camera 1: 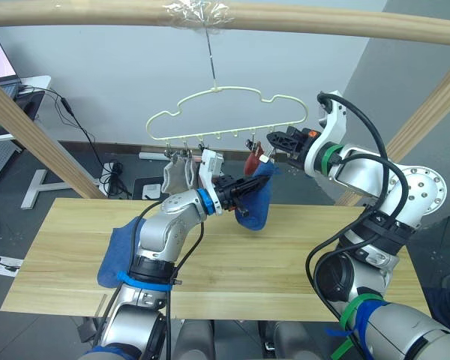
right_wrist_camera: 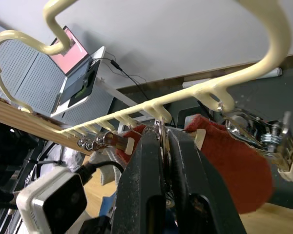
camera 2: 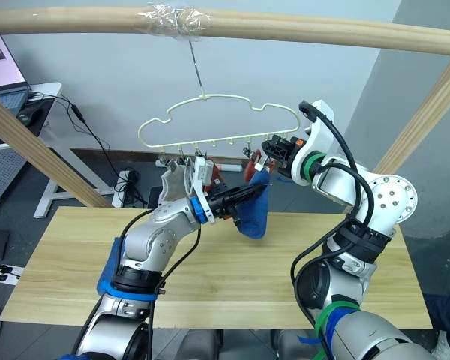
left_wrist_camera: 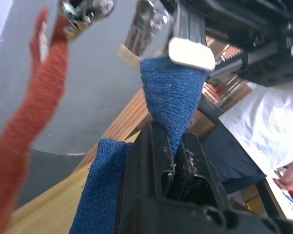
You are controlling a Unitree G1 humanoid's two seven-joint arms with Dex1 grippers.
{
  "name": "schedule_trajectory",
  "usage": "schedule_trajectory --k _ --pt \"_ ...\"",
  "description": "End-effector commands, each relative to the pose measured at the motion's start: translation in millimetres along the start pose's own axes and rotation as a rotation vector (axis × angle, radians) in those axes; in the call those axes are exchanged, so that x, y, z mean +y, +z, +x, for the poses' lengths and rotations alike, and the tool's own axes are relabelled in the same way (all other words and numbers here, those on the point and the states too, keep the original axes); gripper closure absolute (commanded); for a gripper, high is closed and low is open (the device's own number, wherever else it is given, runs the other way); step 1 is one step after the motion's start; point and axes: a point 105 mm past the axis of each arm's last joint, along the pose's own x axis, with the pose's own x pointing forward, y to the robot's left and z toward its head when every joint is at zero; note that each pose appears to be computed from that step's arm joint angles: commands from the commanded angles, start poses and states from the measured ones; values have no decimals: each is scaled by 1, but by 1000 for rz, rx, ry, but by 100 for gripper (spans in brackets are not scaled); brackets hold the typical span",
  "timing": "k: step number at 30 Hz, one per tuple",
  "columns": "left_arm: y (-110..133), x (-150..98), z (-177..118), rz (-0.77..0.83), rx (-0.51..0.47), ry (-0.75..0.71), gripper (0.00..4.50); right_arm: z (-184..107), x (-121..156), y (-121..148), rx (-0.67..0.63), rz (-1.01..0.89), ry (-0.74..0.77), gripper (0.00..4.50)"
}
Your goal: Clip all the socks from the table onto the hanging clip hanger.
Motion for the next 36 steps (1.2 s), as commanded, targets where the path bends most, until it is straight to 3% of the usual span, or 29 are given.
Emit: schedule_trajectory --k 1,5,14,18,25,29,33,36 --pt "14 0 0 49 -38 -5 444 -4 8 2 0 -36 35 450" --pt "19 -3 2 46 -57 -16 444 -4 9 2 4 -41 41 450" --pt "19 -7 5 47 -55 -37 450 -10 17 15 -41 -29 88 157" --pt "11 -7 3 35 -17 -51 342 -23 25 19 -89 -64 136 21" --pt "-17 12 -19 34 109 44 152 -52 8 -14 -91 -307 -17 20" --pt "-21 24 -34 92 179 118 152 -58 -10 -32 -120 -391 -178 20" --pt "-8 25 -49 160 175 109 152 -54 -16 -52 -159 -519 -292 20" --pt "7 21 -58 183 140 86 148 -49 -14 -55 -234 -537 -317 78"
